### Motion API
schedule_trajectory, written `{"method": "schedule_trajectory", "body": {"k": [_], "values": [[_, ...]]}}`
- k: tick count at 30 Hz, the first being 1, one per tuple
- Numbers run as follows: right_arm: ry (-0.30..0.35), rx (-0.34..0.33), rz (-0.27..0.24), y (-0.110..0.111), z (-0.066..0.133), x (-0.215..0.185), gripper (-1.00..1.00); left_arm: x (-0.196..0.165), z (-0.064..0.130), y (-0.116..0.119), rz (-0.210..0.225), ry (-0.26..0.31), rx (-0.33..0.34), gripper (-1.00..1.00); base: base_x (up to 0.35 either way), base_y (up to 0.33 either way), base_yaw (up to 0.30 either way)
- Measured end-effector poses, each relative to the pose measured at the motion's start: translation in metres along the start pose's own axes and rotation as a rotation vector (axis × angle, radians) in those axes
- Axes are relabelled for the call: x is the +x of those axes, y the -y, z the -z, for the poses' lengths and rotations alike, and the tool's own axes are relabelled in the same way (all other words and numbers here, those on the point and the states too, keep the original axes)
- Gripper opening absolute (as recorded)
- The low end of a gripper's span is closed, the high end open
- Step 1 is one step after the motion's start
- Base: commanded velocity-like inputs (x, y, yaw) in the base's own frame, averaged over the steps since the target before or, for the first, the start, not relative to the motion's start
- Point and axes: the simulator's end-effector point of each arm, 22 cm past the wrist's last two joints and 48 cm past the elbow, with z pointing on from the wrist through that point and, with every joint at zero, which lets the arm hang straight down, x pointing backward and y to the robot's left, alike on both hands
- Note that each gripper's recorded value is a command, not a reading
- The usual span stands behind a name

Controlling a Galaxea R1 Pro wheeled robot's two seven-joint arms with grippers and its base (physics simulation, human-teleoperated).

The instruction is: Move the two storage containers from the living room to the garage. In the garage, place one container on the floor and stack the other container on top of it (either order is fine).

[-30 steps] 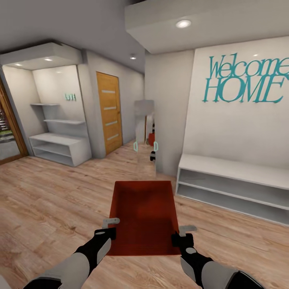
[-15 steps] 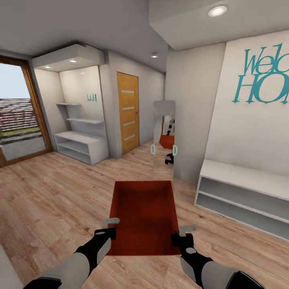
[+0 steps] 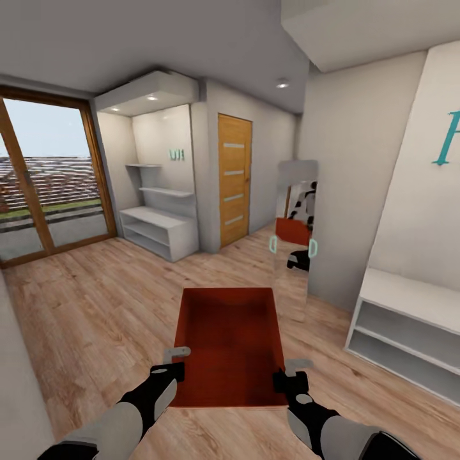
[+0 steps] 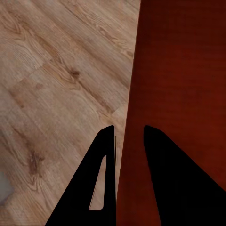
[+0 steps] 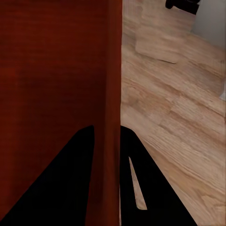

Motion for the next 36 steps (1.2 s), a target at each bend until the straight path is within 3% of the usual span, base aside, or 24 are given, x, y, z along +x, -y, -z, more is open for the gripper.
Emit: {"method": "schedule_trajectory", "body": {"k": [32,36], "values": [[0.0,0.0,0.0,0.0004,0.0,0.0,-1.0,0.0,0.0001,0.0003,0.0,0.0,0.0,-1.0,0.322,0.0,0.003],[0.0,0.0,0.0,0.0003,-0.0001,0.0,-1.0,0.0,0.0001,0.0002,0.0,0.0,0.0,-1.0,0.322,0.0,0.209]]}}
